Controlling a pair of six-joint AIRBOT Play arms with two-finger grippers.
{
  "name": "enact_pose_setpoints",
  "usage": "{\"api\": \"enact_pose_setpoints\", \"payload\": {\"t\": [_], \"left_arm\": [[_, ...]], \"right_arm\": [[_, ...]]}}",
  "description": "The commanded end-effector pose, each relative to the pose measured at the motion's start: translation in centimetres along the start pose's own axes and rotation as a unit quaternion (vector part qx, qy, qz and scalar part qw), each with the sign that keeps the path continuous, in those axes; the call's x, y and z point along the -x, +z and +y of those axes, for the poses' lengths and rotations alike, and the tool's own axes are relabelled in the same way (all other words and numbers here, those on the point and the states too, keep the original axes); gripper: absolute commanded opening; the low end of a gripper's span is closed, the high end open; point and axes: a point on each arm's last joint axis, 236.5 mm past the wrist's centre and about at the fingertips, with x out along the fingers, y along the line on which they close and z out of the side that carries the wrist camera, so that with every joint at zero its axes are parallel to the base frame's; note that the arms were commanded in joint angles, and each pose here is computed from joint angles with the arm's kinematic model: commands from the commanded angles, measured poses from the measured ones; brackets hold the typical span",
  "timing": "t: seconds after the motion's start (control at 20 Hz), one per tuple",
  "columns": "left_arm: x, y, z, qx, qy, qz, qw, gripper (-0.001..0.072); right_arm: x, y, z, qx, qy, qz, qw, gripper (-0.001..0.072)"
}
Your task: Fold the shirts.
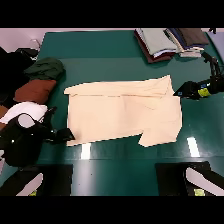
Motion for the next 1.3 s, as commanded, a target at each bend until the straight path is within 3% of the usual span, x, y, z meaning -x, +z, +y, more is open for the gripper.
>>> {"api": "enact_pose_setpoints", "payload": {"t": [0.0, 0.1, 0.15, 0.35, 0.4, 0.45, 0.65, 0.75, 1.0, 1.05, 1.15, 1.2, 1.25], "left_arm": [[-1.4, -1.6, -0.9, -0.008, -0.013, 0.015, 1.0, 0.0424], [-1.1, -0.8, -0.9, -0.015, -0.007, 0.001, 1.0, 0.0053], [-0.5, 0.2, -1.3, -0.02, -0.009, -0.013, 1.0, 0.0024], [3.3, 4.7, -4.6, -0.055, -0.027, -0.081, 0.995, 0.0025], [4.2, 5.6, -5.3, -0.061, -0.031, -0.097, 0.993, 0.0024], [5.0, 6.3, -5.9, -0.067, -0.034, -0.11, 0.991, 0.0025], [5.9, 7.6, -6.5, -0.071, -0.037, -0.134, 0.988, 0.0025], [5.9, 7.6, -6.5, -0.071, -0.037, -0.134, 0.988, 0.0024], [5.9, 7.5, -6.5, -0.069, -0.038, -0.133, 0.988, 0.0024], [5.8, 7.4, -6.5, -0.069, -0.038, -0.13, 0.988, 0.0024], [5.9, 7.3, -6.6, -0.07, -0.039, -0.127, 0.989, 0.0024], [6.3, 7.4, -6.9, -0.074, -0.04, -0.129, 0.988, 0.0024], [7.3, 7.9, -7.6, -0.083, -0.042, -0.137, 0.986, 0.0024]], "right_arm": [[0.9, 0.0, -0.1, 0.002, -0.008, -0.015, 1.0, 0.0384], [1.7, 0.0, -1.3, -0.015, -0.014, -0.023, 1.0, 0.0384], [2.0, -0.4, -2.4, -0.033, -0.017, -0.019, 0.999, 0.0384], [0.6, -5.0, -9.9, -0.149, -0.041, 0.01, 0.988, 0.0401], [-0.2, -6.7, -11.9, -0.184, -0.051, 0.022, 0.981, 0.0513], [-1.0, -8.4, -13.6, -0.223, -0.048, 0.034, 0.973, 0.0538], [-4.8, -12.2, -16.2, -0.287, -0.014, 0.08, 0.955, 0.0501], [-6.2, -12.0, -16.5, -0.289, -0.004, 0.084, 0.954, 0.0424], [-9.8, -12.1, -14.8, -0.251, 0.001, 0.131, 0.959, 0.0424], [-10.3, -12.2, -14.3, -0.241, 0.002, 0.14, 0.96, 0.0404], [-10.7, -11.9, -13.2, -0.21, 0.001, 0.146, 0.967, 0.0117], [-10.5, -11.5, -12.5, -0.19, -0.001, 0.14, 0.972, 0.0049], [-9.9, -10.8, -11.8, -0.171, -0.005, 0.128, 0.977, 0.0036]]}}
